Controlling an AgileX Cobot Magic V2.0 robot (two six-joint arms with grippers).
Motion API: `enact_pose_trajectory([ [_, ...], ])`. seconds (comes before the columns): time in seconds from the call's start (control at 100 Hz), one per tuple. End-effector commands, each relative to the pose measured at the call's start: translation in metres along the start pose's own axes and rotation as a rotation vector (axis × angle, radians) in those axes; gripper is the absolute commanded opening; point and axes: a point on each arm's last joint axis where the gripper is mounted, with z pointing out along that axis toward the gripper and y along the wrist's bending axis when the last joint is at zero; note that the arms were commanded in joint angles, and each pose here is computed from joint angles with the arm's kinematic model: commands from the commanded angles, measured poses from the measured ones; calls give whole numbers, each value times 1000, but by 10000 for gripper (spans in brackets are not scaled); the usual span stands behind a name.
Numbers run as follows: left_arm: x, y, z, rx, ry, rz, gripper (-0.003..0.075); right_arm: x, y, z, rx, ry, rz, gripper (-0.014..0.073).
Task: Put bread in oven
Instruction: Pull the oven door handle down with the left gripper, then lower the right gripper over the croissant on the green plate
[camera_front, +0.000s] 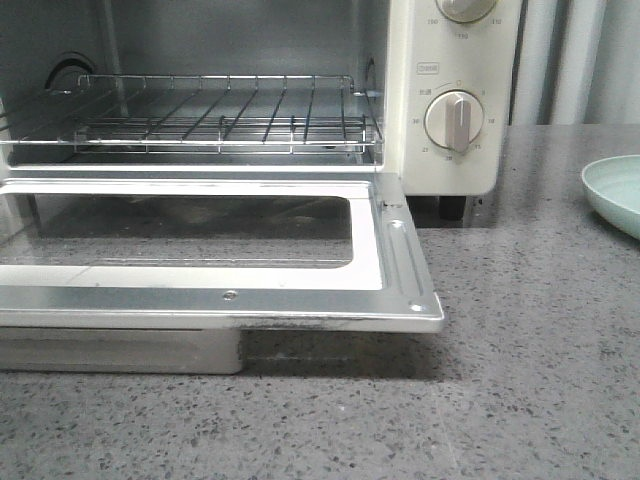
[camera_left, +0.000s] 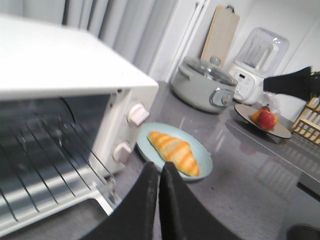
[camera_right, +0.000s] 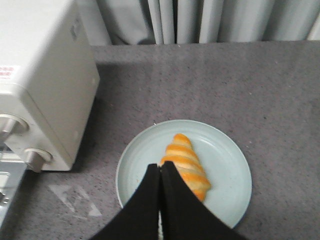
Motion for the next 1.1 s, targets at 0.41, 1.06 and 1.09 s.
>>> enact_pose_trajectory([
  [0.41, -28, 1, -10, -62, -126, 189, -22, -5, 11, 98, 173, 389, -151, 505],
  [1.06, -28, 2, -10, -65, -127, 199, -22, 13, 3, 206, 207, 579, -84, 505],
  [1.09, -28, 2, -10, -65, -127, 198, -22, 15, 3, 209, 207, 590, -87, 505],
])
